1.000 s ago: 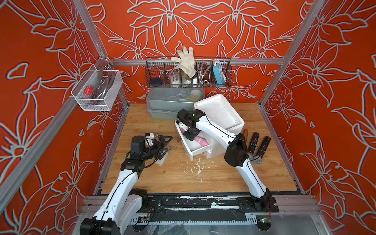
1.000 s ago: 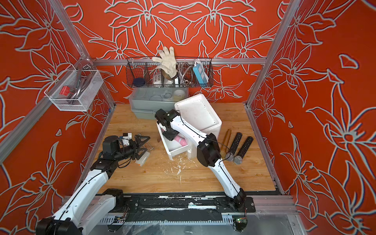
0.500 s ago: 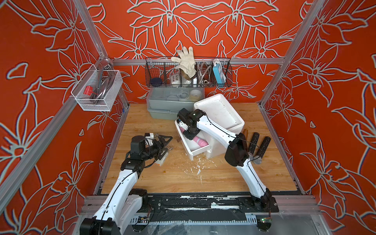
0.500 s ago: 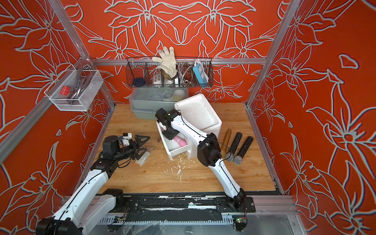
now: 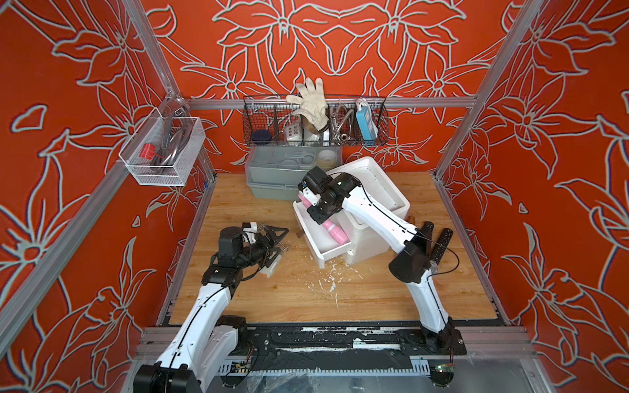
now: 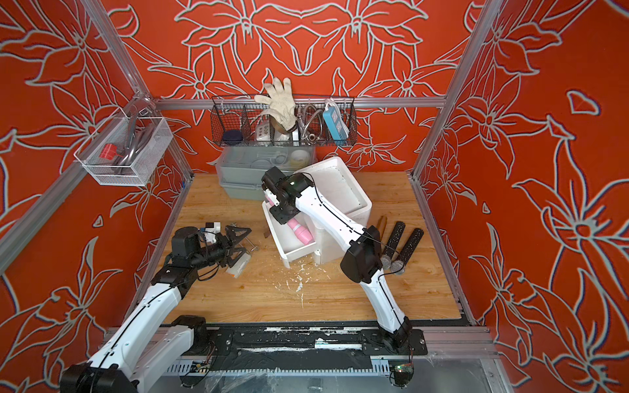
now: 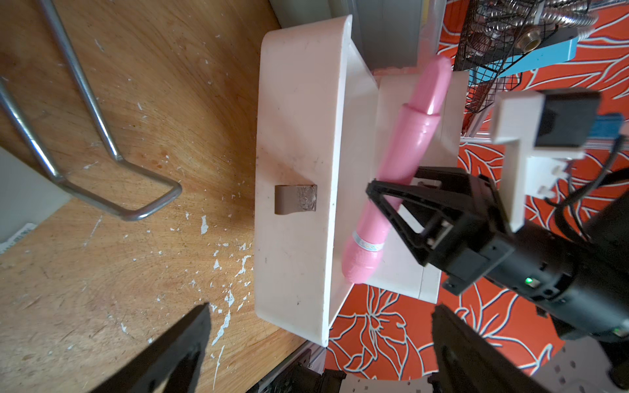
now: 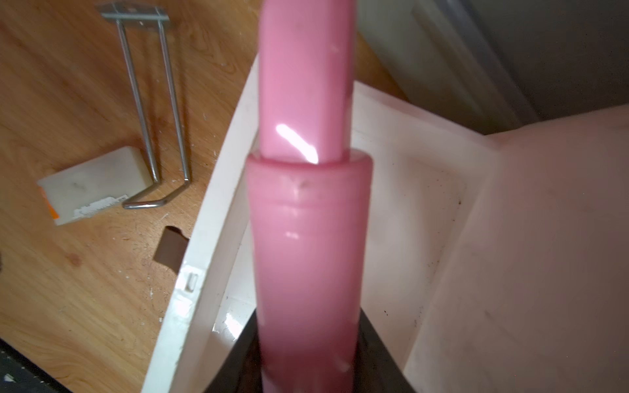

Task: Take the microphone out of the drawer
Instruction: Pick up the microphone from the drawer, then place the microphone at the center of the board.

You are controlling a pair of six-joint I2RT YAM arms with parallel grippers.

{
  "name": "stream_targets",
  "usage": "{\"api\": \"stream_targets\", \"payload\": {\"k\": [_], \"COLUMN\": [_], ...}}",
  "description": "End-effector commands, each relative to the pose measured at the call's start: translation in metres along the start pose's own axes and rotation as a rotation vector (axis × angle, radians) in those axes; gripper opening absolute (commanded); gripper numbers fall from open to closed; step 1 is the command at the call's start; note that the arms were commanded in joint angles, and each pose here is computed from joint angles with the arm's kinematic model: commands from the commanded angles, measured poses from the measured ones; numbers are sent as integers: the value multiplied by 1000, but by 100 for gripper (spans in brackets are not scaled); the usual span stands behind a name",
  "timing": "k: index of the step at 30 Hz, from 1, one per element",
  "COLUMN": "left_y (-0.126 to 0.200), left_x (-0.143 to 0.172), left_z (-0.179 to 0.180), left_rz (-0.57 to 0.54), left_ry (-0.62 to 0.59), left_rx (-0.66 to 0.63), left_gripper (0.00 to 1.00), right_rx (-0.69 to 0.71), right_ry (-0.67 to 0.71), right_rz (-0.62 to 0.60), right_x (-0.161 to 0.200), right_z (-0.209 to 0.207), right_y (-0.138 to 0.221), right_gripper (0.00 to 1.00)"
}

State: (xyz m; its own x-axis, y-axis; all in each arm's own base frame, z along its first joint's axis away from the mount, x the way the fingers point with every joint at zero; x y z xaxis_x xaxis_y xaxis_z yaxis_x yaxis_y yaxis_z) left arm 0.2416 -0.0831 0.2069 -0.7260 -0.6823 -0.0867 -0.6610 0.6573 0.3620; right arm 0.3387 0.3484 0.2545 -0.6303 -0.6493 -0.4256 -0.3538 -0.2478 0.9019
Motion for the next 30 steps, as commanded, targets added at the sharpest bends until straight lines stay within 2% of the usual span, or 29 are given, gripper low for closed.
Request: {"api": "stream_targets", "payload": {"k": [1, 16, 23, 30], "left_y": [1, 2, 2, 3], "left_x": [-1, 1, 2, 4], "left_z": [-5, -4, -8, -13], "left_rz": [-5, 3, 14, 23], "left_ry": [-19, -16, -34, -59], "left_rx": [24, 35, 45, 47], "left_gripper": [100, 100, 100, 100], "right_rx": [21, -28, 104, 286], "right_ry": [-50, -156, -233, -348], "right_rz": [-126, -529, -644, -719], "right_x": [-12, -27, -6, 43], "right_z": [-14, -23, -56, -110], "right_y": [50, 166, 217, 261], "right_gripper": [11, 3, 3, 3]}}
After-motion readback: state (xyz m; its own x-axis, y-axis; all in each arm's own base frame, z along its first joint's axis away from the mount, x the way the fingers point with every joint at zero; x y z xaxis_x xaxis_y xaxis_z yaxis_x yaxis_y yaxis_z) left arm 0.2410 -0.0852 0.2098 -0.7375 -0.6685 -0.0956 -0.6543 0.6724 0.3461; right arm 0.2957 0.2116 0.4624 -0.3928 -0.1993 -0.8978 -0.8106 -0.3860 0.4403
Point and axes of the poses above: each gripper's point midway between its finger pads, its own y axis back along the fingers, its own z axis along the line the jaws close on, x = y × z, the point moved 5 cm from there along y, back along the fingers, and after that the axes turned 1 degree about -y, right-handed, at the moved point
